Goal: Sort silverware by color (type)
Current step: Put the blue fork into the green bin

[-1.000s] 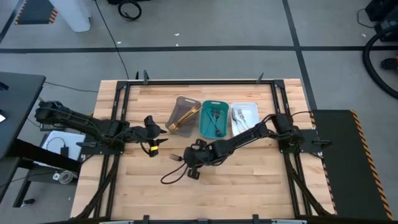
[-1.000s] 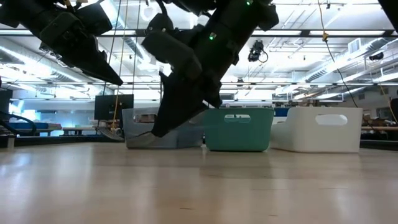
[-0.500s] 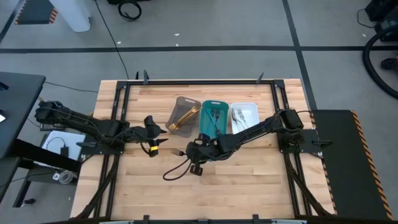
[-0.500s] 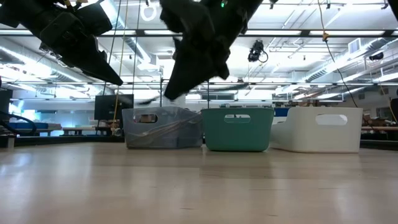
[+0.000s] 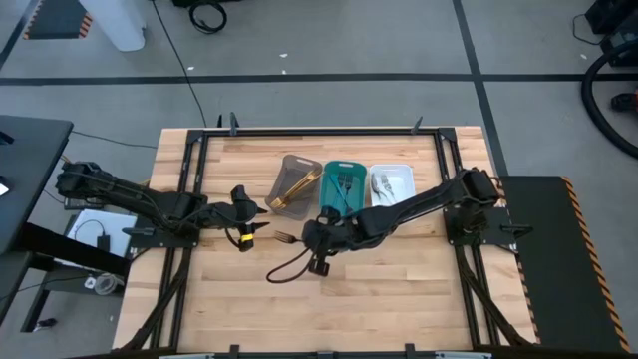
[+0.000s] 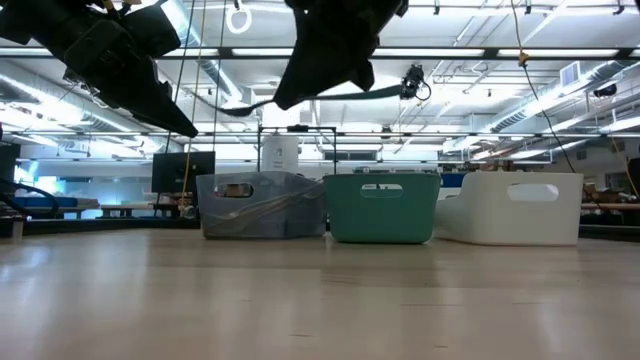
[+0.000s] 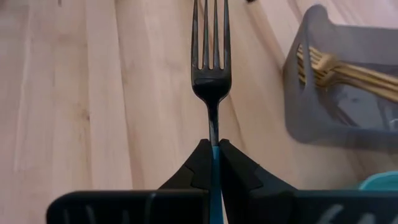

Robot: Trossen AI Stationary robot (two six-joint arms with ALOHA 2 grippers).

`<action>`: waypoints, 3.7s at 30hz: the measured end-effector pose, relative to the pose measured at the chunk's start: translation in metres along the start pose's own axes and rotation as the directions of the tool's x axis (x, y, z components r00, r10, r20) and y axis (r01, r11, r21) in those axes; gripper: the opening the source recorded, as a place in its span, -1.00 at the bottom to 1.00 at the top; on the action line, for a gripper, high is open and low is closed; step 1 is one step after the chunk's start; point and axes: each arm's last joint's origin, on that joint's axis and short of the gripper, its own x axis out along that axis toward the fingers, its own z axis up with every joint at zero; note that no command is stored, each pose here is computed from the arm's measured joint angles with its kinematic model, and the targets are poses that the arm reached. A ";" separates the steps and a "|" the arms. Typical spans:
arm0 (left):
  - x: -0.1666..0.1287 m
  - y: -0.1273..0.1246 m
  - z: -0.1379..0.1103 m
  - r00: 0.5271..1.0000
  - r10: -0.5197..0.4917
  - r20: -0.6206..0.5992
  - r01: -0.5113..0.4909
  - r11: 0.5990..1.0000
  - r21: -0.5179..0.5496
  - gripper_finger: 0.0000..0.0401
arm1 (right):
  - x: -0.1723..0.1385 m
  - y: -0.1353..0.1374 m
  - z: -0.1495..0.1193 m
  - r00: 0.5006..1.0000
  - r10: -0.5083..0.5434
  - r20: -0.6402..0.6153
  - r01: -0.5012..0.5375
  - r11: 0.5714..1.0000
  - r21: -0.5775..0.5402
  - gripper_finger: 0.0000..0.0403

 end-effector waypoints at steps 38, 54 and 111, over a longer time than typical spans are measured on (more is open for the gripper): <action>0.000 0.000 0.000 1.000 0.000 0.000 0.000 1.000 0.000 -0.14 | -0.044 -0.024 0.018 0.999 -0.019 0.040 0.018 0.999 0.028 -0.90; 0.000 0.000 0.000 1.000 0.000 0.000 0.000 1.000 0.000 -0.14 | -0.041 -0.048 0.020 0.971 -0.234 0.045 0.227 0.966 0.123 -0.90; 0.000 0.000 0.000 1.000 0.001 -0.001 -0.001 1.000 0.000 -0.14 | -0.042 -0.095 -0.013 0.681 -0.727 -0.090 0.730 0.663 0.166 -0.90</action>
